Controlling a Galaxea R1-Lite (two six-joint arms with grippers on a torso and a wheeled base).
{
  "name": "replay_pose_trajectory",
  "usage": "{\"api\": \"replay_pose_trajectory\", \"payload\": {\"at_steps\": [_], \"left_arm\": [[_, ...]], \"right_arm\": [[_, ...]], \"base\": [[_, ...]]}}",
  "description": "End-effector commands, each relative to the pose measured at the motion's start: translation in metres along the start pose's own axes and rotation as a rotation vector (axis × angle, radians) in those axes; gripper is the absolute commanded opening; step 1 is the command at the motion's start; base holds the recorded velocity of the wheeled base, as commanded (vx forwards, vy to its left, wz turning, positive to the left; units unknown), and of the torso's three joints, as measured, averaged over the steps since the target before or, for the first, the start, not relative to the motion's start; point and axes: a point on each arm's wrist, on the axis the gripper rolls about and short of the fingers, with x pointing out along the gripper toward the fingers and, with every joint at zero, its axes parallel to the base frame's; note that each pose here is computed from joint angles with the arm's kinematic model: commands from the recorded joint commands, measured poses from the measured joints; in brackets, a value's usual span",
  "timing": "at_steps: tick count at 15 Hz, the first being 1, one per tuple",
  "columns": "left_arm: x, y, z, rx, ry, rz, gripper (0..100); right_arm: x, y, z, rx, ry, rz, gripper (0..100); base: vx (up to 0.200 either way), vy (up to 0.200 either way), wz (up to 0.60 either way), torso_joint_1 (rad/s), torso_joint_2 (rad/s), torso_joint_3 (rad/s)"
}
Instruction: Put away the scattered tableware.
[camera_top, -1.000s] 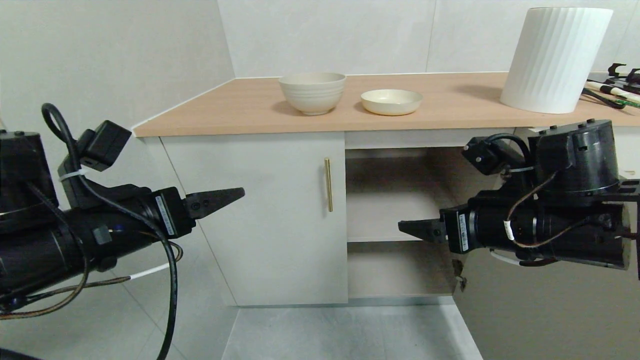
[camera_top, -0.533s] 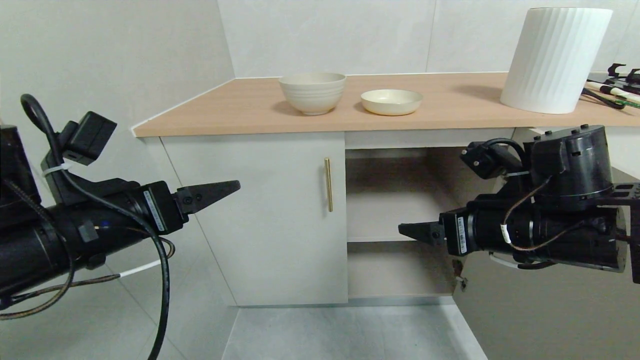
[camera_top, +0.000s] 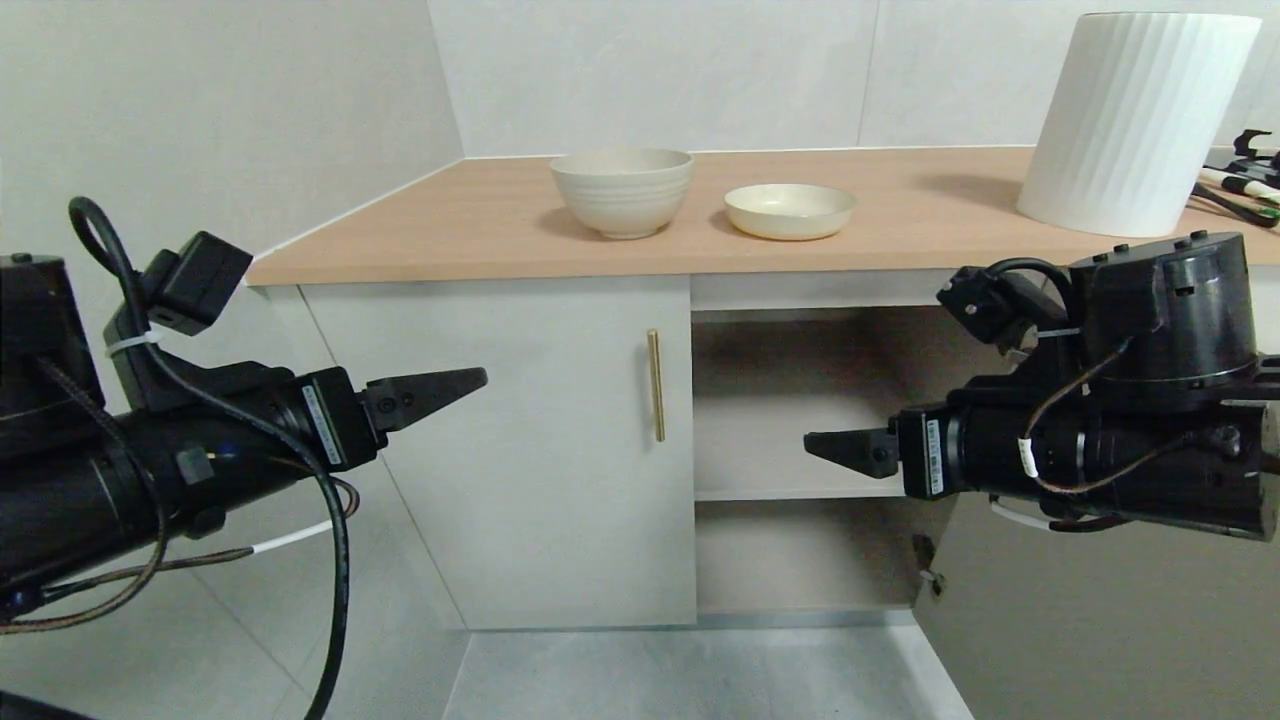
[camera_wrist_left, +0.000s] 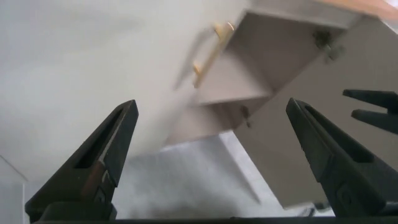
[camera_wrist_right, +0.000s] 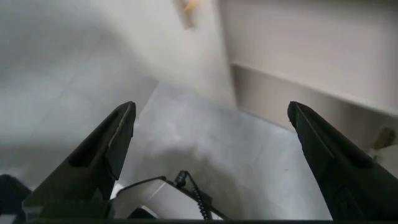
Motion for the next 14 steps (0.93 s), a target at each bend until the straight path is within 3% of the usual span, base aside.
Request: {"api": "replay_pose_trajectory", "payload": {"at_steps": [1,7,11,14], "left_arm": [[0.003,0.001,-0.001,-0.002,0.008,0.002,100],[0.004,0.002,-0.003,-0.003,0.014,0.006,100],[-0.003,-0.001,0.0,0.001,-0.006,-0.002,100],[-0.009,-0.003,-0.001,-0.002,0.017,-0.003,100]], "right_arm": [[-0.001,0.0,-0.001,-0.001,0.018,0.004,100],[-0.007,-0.001,-0.006,-0.01,0.045,0.009,100],[-0.023,-0.001,-0.011,-0.088,0.043,0.048,100],[-0.024,-0.002,-0.012,-0.107,0.039,0.048,100]], "base": [[0.2,0.0,0.0,0.012,0.01,0.002],[0.2,0.0,0.0,0.005,0.0,0.006],[0.0,0.0,0.0,0.0,0.0,0.0],[0.0,0.0,0.0,0.0,0.0,0.0]]}}
